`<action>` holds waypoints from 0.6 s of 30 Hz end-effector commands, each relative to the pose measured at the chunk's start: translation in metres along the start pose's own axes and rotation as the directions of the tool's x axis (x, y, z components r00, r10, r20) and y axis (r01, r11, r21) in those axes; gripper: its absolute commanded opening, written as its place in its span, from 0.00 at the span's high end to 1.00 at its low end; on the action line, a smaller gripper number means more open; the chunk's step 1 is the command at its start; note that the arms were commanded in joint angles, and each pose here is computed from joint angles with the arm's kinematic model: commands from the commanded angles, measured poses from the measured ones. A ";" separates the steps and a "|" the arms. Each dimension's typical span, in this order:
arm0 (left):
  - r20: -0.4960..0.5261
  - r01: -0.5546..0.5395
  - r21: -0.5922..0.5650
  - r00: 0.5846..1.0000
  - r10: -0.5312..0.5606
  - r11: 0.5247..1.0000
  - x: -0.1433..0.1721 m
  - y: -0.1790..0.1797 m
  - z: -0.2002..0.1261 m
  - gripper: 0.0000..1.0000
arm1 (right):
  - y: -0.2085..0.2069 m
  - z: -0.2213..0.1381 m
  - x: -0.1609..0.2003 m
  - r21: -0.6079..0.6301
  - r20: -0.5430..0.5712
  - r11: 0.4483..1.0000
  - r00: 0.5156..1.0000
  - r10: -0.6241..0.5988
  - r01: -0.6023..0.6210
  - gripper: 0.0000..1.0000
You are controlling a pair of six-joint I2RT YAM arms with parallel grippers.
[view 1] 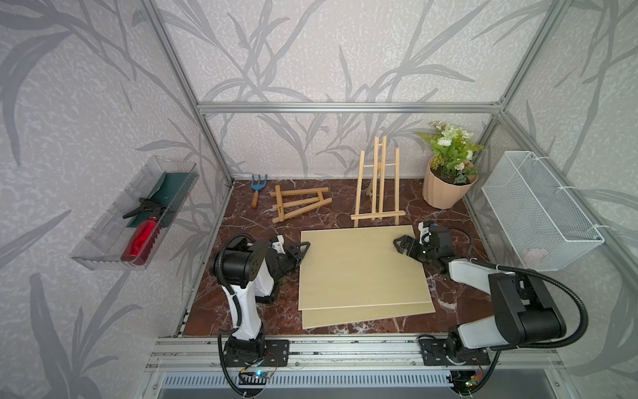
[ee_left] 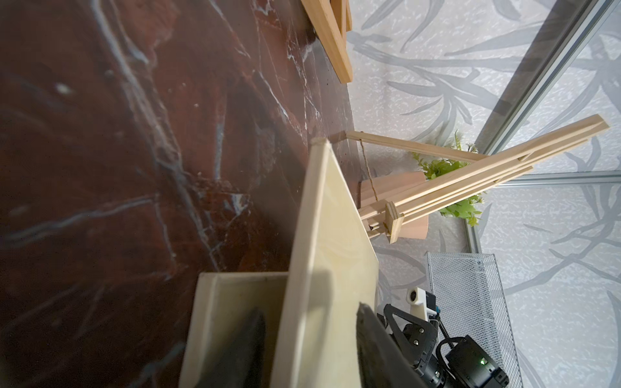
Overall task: Disassemble the easel
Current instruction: Place the drawing board on the drawing board.
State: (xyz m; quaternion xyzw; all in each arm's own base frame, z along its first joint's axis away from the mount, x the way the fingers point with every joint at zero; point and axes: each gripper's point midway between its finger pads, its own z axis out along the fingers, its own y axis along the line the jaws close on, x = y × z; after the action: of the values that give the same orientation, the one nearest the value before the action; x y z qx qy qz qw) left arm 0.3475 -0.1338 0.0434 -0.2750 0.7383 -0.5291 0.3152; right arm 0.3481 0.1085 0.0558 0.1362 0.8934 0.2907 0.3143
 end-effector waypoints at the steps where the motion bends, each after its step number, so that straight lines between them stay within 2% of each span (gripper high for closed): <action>1: -0.206 0.039 -0.087 0.977 -0.056 0.995 0.058 0.022 -0.001 0.51 | 0.091 -0.015 0.035 -0.361 -0.179 0.932 0.983 -0.037 -0.031 0.00; 18: -0.265 -0.023 -0.134 0.964 -0.014 0.991 0.090 0.027 -0.027 0.50 | 0.086 -0.021 0.035 -0.311 -0.176 0.950 0.983 -0.043 -0.014 0.00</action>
State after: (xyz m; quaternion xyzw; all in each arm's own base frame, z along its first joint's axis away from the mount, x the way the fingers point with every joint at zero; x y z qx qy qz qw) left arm 0.3211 -0.1315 0.0431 -0.2502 0.7615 -0.4886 0.3446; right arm 0.3411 0.1149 0.0634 0.1256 0.8930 0.3030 0.3083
